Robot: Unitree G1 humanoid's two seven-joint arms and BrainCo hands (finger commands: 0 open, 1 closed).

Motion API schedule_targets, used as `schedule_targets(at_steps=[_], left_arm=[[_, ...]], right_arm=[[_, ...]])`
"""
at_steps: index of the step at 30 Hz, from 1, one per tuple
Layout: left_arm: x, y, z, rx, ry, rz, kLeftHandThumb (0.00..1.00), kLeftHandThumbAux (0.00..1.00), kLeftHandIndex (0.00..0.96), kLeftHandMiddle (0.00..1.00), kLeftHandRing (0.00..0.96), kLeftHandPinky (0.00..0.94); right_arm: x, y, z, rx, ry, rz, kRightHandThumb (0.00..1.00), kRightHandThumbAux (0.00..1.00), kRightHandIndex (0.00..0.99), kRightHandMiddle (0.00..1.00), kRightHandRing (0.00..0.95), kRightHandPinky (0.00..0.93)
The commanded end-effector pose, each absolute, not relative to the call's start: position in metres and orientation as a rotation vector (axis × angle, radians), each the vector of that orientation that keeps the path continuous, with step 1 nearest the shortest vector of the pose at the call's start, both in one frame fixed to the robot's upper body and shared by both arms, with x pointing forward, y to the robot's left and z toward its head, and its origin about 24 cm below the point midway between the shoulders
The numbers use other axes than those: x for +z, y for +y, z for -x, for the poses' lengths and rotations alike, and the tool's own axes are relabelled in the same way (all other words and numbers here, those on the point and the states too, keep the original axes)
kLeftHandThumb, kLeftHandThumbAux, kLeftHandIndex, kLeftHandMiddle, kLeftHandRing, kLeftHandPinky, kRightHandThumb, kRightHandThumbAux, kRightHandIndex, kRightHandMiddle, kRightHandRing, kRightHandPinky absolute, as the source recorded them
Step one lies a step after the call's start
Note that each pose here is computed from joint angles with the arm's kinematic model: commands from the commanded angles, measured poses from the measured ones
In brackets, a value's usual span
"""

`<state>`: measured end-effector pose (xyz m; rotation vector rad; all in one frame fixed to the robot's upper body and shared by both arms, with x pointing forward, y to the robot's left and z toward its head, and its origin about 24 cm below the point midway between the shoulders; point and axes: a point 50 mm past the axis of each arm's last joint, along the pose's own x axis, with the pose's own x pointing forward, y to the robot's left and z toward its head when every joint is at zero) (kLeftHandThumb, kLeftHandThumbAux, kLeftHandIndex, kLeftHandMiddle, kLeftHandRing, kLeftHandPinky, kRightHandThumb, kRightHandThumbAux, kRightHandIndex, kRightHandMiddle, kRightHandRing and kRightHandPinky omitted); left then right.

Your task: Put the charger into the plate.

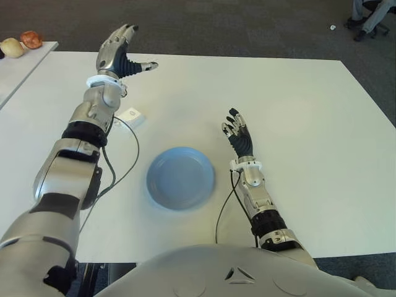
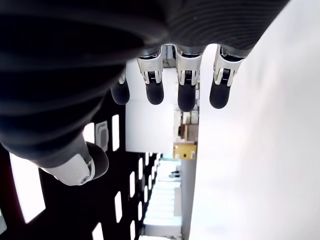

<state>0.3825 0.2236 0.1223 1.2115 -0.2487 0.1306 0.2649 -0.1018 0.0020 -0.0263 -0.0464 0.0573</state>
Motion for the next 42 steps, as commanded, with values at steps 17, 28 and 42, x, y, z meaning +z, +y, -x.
schedule_targets(at_steps=[17, 28, 42], left_arm=[[0.054, 0.236, -0.365, -0.035, 0.06, -1.48, 0.011, 0.395, 0.0, 0.0, 0.0, 0.0], [0.035, 0.239, -0.355, -0.054, 0.141, -1.465, 0.0, 0.395, 0.0, 0.0, 0.0, 0.0], [0.017, 0.251, -0.341, -0.075, 0.231, -1.481, 0.0, 0.401, 0.0, 0.0, 0.0, 0.0]], right_arm=[[0.003, -0.09, -0.252, 0.072, -0.039, -0.049, 0.035, 0.584, 0.014, 0.112, 0.117, 0.147], [0.004, -0.093, -0.252, 0.069, -0.04, -0.05, 0.017, 0.586, 0.02, 0.12, 0.12, 0.136], [0.005, -0.095, -0.252, 0.062, -0.044, -0.056, 0.025, 0.593, 0.025, 0.126, 0.125, 0.151]])
